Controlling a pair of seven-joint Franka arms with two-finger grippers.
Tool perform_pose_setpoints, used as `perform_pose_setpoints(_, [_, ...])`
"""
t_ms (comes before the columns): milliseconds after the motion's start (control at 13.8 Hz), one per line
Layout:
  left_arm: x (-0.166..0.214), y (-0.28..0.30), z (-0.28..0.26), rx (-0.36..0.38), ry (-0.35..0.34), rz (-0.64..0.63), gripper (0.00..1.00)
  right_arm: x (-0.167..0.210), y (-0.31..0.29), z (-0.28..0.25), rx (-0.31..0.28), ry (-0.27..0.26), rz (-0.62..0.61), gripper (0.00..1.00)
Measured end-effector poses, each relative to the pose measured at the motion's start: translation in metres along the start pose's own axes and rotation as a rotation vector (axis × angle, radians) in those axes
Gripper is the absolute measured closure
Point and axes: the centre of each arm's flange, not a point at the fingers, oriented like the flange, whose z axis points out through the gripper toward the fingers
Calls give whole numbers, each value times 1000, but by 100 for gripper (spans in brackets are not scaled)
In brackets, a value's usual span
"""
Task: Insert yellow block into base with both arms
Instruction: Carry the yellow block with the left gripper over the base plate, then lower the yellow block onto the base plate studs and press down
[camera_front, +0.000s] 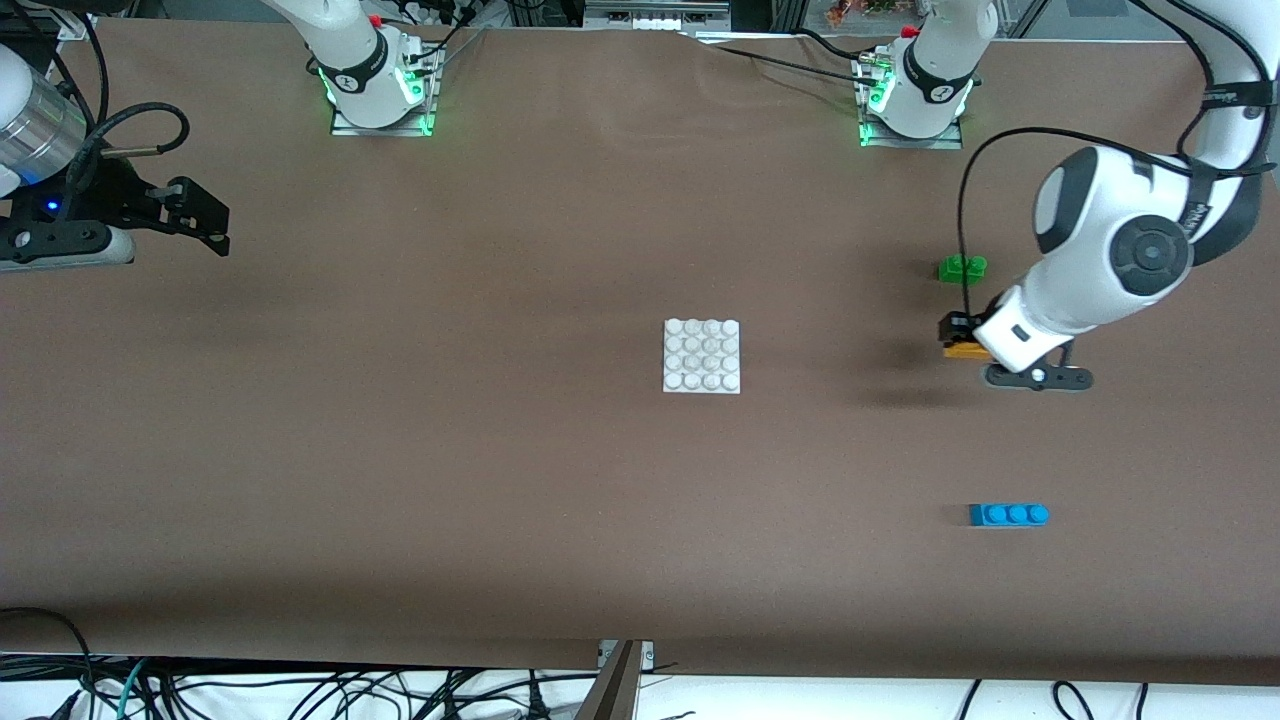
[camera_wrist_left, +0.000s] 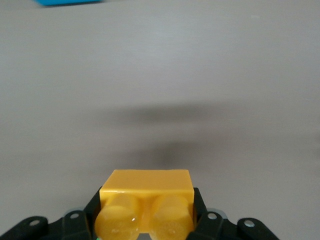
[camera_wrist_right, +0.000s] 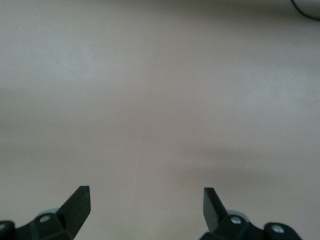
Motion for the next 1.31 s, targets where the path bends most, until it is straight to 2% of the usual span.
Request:
perform_pose_setpoints(436, [4,197,17,-79,-18,-124,32,0,-10,0,-7,0,-20,0])
perform_pose_setpoints(654, [17,262,41,-134,-41,-144,32,0,-10,0,-7,-2,-20,0])
perform_pose_setpoints(872, [20,299,84,-111,-16,-107,32,0,-10,1,-8,-4,-20,0])
perform_pose_setpoints(1017, [8,324,108,-67,-4,-87,32,0,-10,1,-8,-5,-20,0])
perform_pose_setpoints(1163, [0,335,122,-22,7,-68,32,0,-10,1,-8,-5,-20,0])
perform_pose_setpoints(1308, [-2,336,129,-10,3,-63,32,0,-10,1,-8,-5,-20,0])
